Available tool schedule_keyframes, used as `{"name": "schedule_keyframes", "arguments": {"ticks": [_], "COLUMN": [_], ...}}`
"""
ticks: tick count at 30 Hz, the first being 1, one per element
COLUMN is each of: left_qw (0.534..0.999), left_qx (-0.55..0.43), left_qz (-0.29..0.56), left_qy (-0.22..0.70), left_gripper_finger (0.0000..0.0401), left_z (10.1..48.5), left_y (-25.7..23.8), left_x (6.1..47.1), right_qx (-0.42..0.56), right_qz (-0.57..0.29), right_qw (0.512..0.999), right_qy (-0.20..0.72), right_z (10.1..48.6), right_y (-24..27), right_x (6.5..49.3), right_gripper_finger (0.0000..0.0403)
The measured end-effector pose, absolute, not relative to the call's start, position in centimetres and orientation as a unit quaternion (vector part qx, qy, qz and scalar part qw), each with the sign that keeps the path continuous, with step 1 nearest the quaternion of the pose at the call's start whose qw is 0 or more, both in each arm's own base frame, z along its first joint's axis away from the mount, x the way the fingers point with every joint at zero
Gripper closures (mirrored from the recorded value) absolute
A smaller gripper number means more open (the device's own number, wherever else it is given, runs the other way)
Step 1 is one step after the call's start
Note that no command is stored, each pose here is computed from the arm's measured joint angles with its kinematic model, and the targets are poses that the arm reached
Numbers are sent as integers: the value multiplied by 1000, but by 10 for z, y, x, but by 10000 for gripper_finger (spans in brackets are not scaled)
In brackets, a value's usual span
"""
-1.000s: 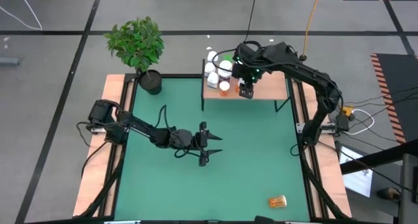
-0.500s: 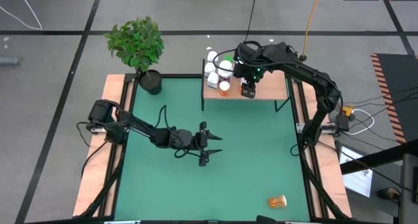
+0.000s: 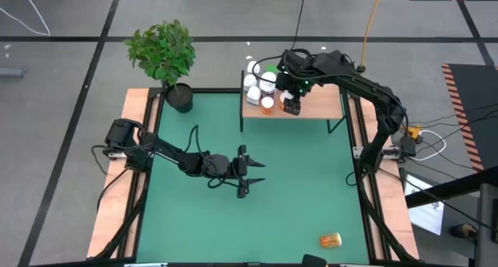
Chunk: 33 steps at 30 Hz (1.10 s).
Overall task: Pick and place medicine bottles onto shelf by color
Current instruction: Put the top orange pill bottle on the shelf, then put the big orange pill bottle on the shelf
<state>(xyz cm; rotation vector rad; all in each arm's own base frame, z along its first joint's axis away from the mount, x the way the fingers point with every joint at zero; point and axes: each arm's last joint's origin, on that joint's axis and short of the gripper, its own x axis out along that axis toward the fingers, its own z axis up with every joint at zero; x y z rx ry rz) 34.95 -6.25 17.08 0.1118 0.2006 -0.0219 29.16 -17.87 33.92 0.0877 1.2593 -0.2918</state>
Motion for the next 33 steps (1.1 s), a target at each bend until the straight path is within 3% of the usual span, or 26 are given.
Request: {"name": "schedule_keyframes", "arguments": {"ticks": [12,20,27,33], "left_qw": [993,993,992,992], "left_qx": [56,54,57,53], "left_qz": [-11,-11,-12,-12], "left_qy": [101,106,112,111], "left_gripper_finger": [181,181,181,181], "left_z": [171,170,169,169], "left_y": [-62,-63,-63,-63], "left_x": [349,349,349,349], "right_qx": [34,43,85,84], "right_qz": [-168,-177,-177,-131], "right_qw": [751,761,787,801], "right_qy": [638,623,585,578], "right_z": [338,361,378,342], "right_y": [-176,-160,-111,-47], "right_x": [280,261,229,216], "right_gripper_finger": [121,122,122,122]}}
